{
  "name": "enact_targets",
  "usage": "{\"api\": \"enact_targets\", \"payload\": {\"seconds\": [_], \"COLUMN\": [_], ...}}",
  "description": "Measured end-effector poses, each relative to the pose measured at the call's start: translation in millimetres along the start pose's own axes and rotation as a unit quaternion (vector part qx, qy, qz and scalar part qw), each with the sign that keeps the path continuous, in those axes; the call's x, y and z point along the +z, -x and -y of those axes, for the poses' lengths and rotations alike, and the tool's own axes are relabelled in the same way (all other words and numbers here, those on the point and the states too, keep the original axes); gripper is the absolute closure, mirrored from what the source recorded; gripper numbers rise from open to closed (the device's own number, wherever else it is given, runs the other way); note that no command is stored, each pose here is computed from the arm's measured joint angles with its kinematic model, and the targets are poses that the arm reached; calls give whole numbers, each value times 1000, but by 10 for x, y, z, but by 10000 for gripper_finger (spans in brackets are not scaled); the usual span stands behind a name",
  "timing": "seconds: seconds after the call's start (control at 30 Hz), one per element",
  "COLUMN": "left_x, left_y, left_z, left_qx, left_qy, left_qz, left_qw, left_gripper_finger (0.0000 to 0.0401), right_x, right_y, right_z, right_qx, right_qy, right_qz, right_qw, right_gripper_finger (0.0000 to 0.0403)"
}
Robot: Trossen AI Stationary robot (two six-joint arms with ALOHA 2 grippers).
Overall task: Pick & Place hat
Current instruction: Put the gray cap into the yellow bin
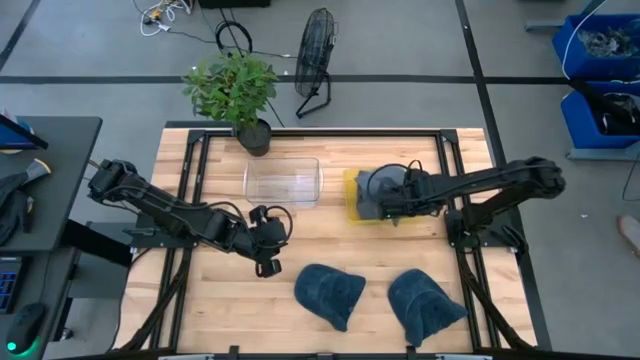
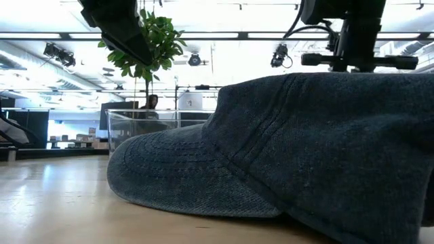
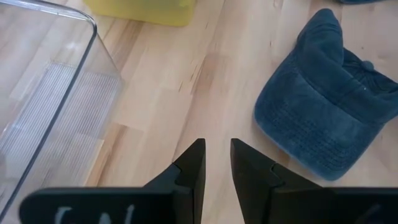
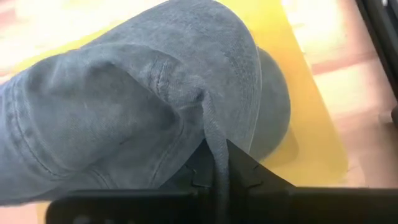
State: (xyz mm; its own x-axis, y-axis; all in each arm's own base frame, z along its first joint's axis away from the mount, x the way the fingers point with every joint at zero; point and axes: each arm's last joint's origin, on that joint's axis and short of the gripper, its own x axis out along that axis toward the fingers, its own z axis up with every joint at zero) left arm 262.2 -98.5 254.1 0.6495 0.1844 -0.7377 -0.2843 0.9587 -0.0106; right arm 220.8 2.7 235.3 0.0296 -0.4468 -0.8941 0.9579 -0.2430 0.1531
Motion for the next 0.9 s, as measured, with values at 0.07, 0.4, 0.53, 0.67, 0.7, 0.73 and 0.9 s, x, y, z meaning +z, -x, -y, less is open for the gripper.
{"api": "enact_targets", "payload": {"seconds": [0.07, 0.4, 0.53, 0.67, 0.7, 0.73, 0.9], "left_x": [0, 0, 0, 0, 0, 0, 0], "left_y": [0, 0, 0, 0, 0, 0, 0], "left_z": [0, 0, 0, 0, 0, 0, 0], "left_qx": [0, 0, 0, 0, 0, 0, 0], "left_qy": [0, 6, 6, 6, 6, 6, 6], "left_qz": [0, 0, 0, 0, 0, 0, 0], "left_qw": [1000, 1000, 1000, 1000, 1000, 1000, 1000], "left_gripper_finger": [323, 323, 323, 323, 323, 323, 323], "right_x": [-35, -33, -27, -27, -30, -36, -63], "right_y": [-12, -137, -159, -159, -157, -155, -135], "right_z": [-5, -111, -148, -231, -256, -280, -393], "right_qx": [-4, 5, 11, 53, 66, 77, 129], "right_qy": [-3, -26, -1, -8, -16, -23, -57], "right_qz": [-1, 54, 51, 68, 70, 66, 48], "right_qw": [1000, 998, 999, 996, 995, 995, 989], "right_gripper_finger": [384, 384, 384, 384, 384, 384, 384]}}
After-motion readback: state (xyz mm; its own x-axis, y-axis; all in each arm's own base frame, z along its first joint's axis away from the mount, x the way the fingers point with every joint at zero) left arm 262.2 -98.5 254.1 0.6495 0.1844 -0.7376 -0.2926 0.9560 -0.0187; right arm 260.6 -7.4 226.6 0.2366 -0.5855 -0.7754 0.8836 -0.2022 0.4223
